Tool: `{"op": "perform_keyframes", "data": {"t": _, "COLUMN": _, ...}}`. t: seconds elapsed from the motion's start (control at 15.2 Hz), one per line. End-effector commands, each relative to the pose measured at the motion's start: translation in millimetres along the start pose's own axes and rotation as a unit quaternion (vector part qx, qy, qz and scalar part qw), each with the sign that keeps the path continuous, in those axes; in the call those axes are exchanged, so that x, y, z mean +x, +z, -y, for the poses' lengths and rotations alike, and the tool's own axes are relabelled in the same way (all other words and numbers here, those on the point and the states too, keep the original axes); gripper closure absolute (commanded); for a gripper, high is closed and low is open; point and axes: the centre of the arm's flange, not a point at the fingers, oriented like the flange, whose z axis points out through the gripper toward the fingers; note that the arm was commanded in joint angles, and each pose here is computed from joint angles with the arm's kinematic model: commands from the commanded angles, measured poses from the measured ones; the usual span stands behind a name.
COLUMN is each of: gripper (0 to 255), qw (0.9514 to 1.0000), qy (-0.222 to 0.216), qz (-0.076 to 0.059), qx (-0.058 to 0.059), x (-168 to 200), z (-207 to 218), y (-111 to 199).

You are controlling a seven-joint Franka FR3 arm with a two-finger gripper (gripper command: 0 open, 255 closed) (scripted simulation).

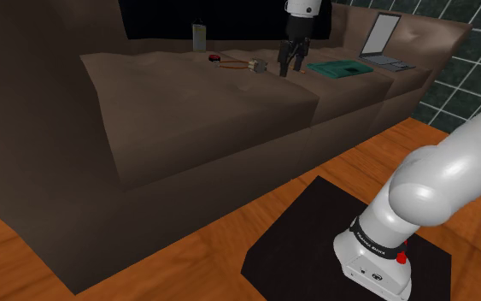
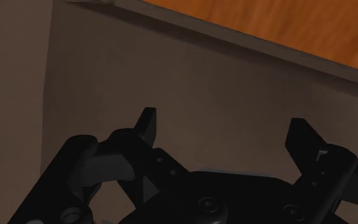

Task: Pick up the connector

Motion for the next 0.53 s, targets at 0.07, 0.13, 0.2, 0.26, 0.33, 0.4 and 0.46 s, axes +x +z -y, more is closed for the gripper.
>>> {"op": "perform_keyframes", "data": {"t": 0.07, "gripper": 0, "qw": 1.0, "qy": 0.002, "qz": -0.003, "qx": 0.006, "x": 36.4, "z": -23.6, "y": 0.4}}
{"op": "perform_keyframes", "data": {"t": 0.13, "gripper": 0, "qw": 1.0, "qy": 0.002, "qz": -0.005, "qx": 0.008, "x": 47.5, "z": -30.9, "y": 0.1}}
{"op": "perform_keyframes", "data": {"t": 0.2, "gripper": 0, "qw": 0.9999, "qy": 0.003, "qz": -0.006, "qx": 0.01, "x": 58.6, "z": -38.2, "y": -0.2}}
{"op": "perform_keyframes", "data": {"t": 0.26, "gripper": 0, "qw": 0.9999, "qy": 0.003, "qz": -0.007, "qx": 0.013, "x": 69.6, "z": -45.5, "y": -0.6}}
{"op": "perform_keyframes", "data": {"t": 0.33, "gripper": 0, "qw": 0.9999, "qy": 0.004, "qz": -0.008, "qx": 0.015, "x": 80.7, "z": -52.8, "y": -0.9}}
{"op": "perform_keyframes", "data": {"t": 0.4, "gripper": 0, "qw": 0.9998, "qy": 0.004, "qz": -0.009, "qx": 0.017, "x": 91.8, "z": -60.1, "y": -1.1}}
{"op": "perform_keyframes", "data": {"t": 0.46, "gripper": 0, "qw": 0.9998, "qy": 0.005, "qz": -0.01, "qx": 0.019, "x": 102.8, "z": -67.5, "y": -1.4}}
